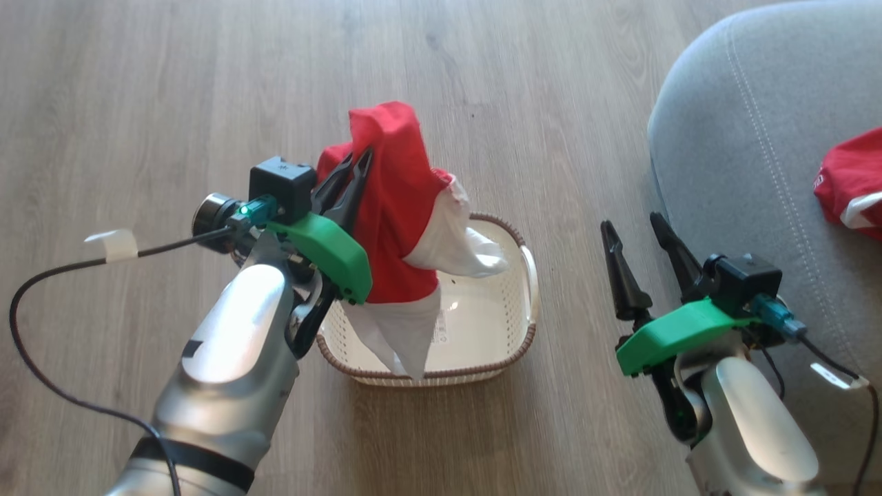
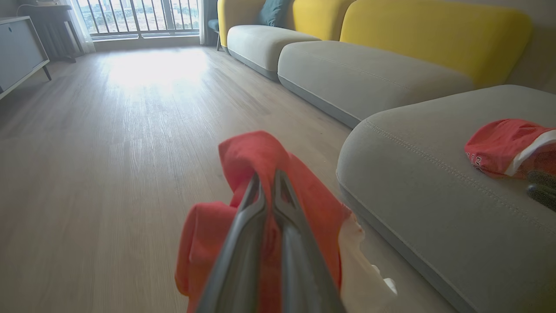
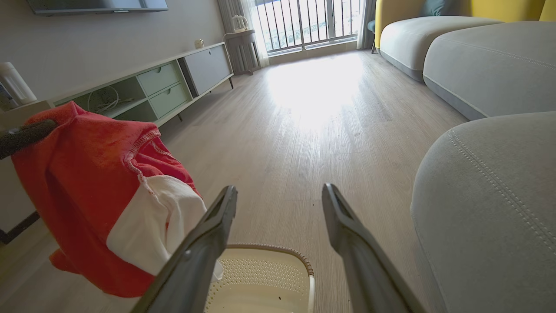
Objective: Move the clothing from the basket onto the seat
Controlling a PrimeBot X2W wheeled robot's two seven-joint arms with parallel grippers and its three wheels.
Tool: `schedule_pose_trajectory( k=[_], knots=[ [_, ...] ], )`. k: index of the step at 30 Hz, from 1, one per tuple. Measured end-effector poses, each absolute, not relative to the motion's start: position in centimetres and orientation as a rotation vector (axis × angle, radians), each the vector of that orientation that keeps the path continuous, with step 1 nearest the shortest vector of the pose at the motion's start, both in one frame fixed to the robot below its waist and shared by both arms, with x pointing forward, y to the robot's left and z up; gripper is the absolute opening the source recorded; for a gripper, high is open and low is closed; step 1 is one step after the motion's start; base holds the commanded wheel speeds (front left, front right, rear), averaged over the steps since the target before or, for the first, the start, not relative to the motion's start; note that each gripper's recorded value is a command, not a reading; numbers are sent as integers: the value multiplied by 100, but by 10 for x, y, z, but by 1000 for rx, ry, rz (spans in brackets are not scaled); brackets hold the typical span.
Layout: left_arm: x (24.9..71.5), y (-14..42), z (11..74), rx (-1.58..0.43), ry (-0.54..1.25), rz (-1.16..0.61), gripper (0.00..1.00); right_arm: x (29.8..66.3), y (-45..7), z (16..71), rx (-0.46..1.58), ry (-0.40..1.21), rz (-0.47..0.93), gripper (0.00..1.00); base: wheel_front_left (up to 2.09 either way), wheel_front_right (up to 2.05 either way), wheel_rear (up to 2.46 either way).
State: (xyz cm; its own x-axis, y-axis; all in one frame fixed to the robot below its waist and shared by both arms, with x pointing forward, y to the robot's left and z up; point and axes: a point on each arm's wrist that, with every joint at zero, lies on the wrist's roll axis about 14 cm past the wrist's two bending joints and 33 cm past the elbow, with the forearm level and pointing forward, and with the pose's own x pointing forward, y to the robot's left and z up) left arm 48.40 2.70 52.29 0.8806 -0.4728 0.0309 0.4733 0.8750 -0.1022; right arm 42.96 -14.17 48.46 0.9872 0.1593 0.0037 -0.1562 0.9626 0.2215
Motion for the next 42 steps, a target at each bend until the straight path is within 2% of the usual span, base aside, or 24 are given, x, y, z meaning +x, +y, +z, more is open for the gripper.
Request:
schedule_pose_trajectory(
  k=[8,20,42],
  knots=[
    [475,23,573,-129,-137,-512,0,417,-136,486,226,14,175,100,0,0,0],
    [460,8,613,-123,-251,-569,0,408,-133,483,227,28,180,100,0,0,0],
    [450,-2,630,-118,-299,-592,0,401,-127,482,214,31,202,100,0,0,0]
  ],
)
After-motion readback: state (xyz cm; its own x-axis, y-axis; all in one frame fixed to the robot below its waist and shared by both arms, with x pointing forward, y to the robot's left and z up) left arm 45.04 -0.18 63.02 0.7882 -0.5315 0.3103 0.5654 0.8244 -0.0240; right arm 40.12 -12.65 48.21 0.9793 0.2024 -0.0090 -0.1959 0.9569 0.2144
